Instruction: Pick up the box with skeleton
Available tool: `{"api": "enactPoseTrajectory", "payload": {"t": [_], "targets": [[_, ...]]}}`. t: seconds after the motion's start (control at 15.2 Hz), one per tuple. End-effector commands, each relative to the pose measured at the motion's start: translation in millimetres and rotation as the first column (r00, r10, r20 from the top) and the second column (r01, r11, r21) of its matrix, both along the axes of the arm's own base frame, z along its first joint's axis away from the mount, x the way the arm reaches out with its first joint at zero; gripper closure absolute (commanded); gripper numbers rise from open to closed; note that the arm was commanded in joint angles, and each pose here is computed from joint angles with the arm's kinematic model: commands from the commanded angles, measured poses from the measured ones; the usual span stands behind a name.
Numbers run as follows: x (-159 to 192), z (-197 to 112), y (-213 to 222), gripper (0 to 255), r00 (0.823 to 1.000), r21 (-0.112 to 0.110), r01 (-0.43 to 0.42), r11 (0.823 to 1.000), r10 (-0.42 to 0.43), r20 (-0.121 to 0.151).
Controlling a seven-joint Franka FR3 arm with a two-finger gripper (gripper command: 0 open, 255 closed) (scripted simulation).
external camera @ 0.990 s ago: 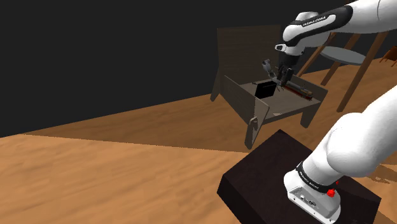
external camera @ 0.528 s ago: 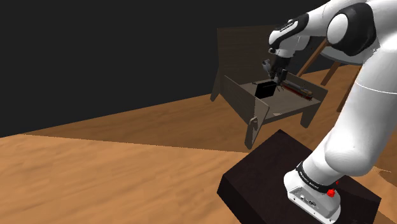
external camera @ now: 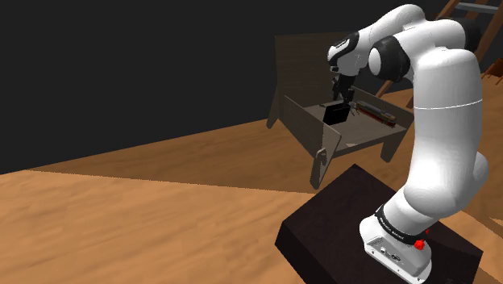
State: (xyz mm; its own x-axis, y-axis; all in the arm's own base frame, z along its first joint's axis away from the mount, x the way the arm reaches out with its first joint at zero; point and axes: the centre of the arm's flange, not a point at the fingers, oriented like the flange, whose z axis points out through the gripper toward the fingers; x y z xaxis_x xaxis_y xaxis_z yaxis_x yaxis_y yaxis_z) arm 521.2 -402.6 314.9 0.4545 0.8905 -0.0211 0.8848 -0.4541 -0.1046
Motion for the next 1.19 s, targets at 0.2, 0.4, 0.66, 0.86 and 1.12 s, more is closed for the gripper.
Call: {"api": "enactPoseTrajectory", "payload": {"t": [0.2, 0.4, 0.66, 0.86, 1.12], "targets": [[3.7, -27.3, -3.1, 0, 1.0, 0.001, -0.013, 1.0, 0.013, 0.0], [3.7, -40.9, -3.1, 0, 1.0, 0.001, -0.013, 1.0, 0.013, 0.0], [4.4, -40.8, -3.1, 255, 1.0, 0.001, -0.013, 1.0, 0.013, 0.001], [4.6, -40.7, -3.0, 255, 1.0, 0.001, -0.013, 1.0, 0.013, 0.001], [3.7, -40.9, -3.1, 255, 1.0, 0.001, -0.013, 1.0, 0.013, 0.0]]}}
